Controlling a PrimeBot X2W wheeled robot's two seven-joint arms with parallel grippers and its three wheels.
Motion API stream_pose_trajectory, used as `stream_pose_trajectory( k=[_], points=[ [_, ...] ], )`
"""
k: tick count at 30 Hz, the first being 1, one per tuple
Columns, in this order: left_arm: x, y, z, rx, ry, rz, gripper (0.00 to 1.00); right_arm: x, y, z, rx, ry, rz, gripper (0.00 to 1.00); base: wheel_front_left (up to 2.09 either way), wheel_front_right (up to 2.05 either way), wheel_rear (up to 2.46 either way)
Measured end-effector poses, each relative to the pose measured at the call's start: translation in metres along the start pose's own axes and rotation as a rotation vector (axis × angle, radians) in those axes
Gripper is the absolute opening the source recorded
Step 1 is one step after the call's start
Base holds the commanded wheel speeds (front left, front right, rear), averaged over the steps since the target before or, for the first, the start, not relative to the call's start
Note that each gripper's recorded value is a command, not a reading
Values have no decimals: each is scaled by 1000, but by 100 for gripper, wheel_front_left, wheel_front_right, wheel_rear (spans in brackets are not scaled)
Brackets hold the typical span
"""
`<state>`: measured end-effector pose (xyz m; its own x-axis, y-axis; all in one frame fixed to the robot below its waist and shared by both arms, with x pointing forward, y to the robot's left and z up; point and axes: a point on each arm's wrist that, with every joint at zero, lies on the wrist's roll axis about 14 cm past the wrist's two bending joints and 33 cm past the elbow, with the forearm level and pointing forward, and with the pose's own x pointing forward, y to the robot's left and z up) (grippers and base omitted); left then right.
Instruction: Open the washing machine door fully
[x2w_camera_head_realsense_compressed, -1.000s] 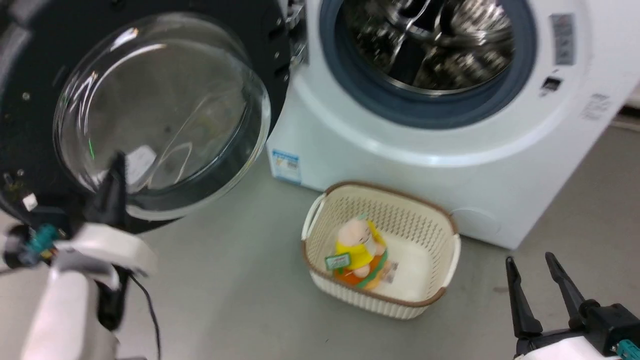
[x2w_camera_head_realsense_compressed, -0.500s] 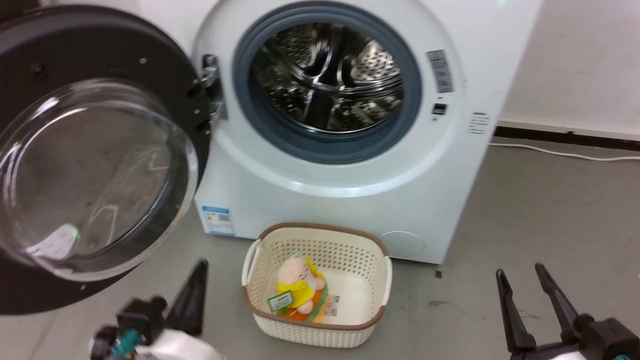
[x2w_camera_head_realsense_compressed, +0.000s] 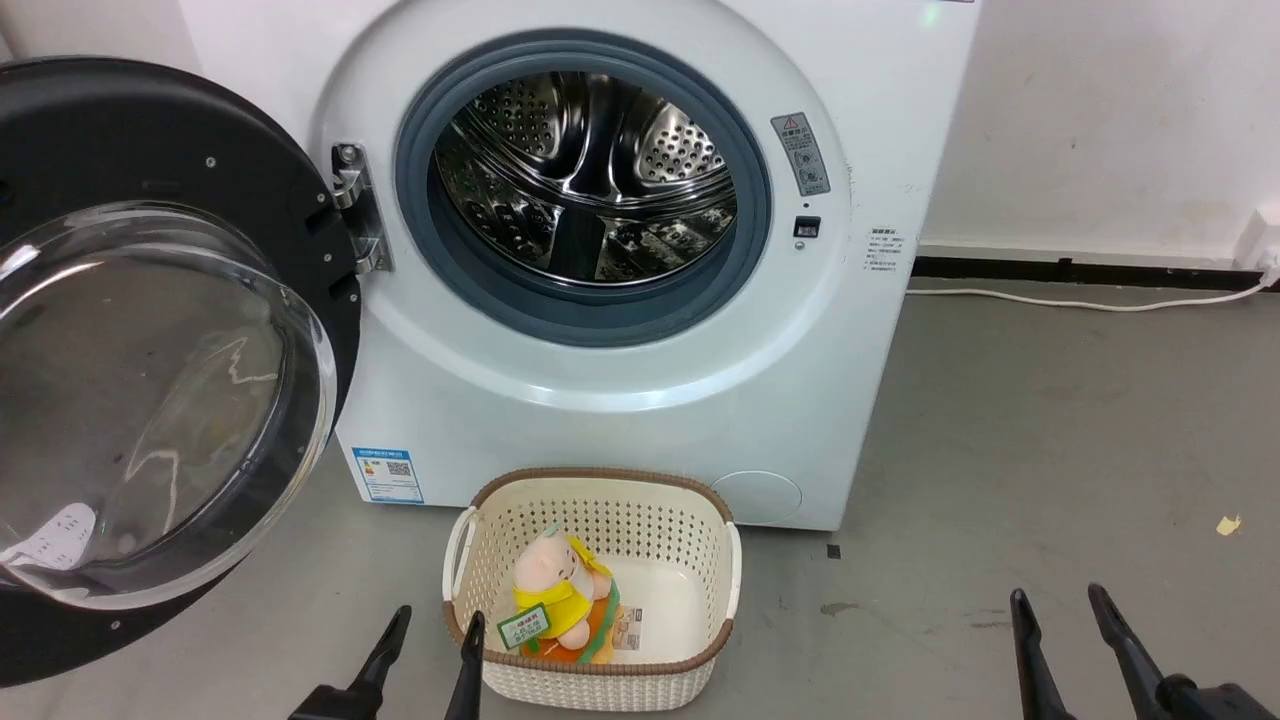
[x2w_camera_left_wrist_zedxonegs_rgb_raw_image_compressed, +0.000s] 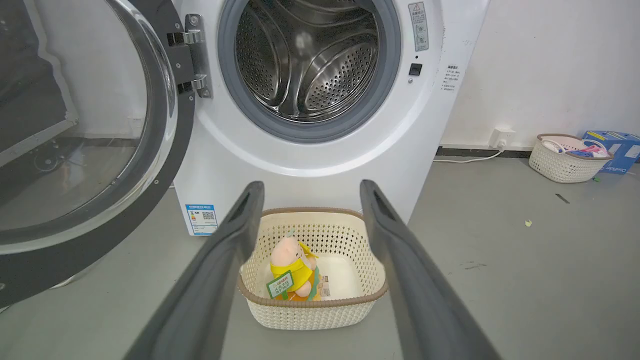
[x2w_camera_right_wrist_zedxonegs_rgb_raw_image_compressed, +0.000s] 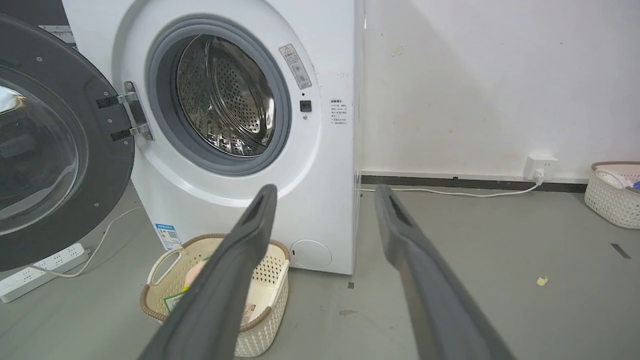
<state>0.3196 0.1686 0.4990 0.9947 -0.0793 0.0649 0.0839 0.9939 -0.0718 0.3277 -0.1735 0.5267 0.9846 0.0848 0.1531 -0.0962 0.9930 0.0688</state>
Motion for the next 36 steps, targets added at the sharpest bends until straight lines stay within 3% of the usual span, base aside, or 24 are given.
stream_pose_trajectory(
  k=[35,36],
  points=[
    [-4,10,5,38,-20,58,100,-1,4,-11,23,33,9,100,0,0,0],
    [-4,10,6,38,-21,59,0,-1,4,-10,22,32,9,0,0,0,0]
  ],
)
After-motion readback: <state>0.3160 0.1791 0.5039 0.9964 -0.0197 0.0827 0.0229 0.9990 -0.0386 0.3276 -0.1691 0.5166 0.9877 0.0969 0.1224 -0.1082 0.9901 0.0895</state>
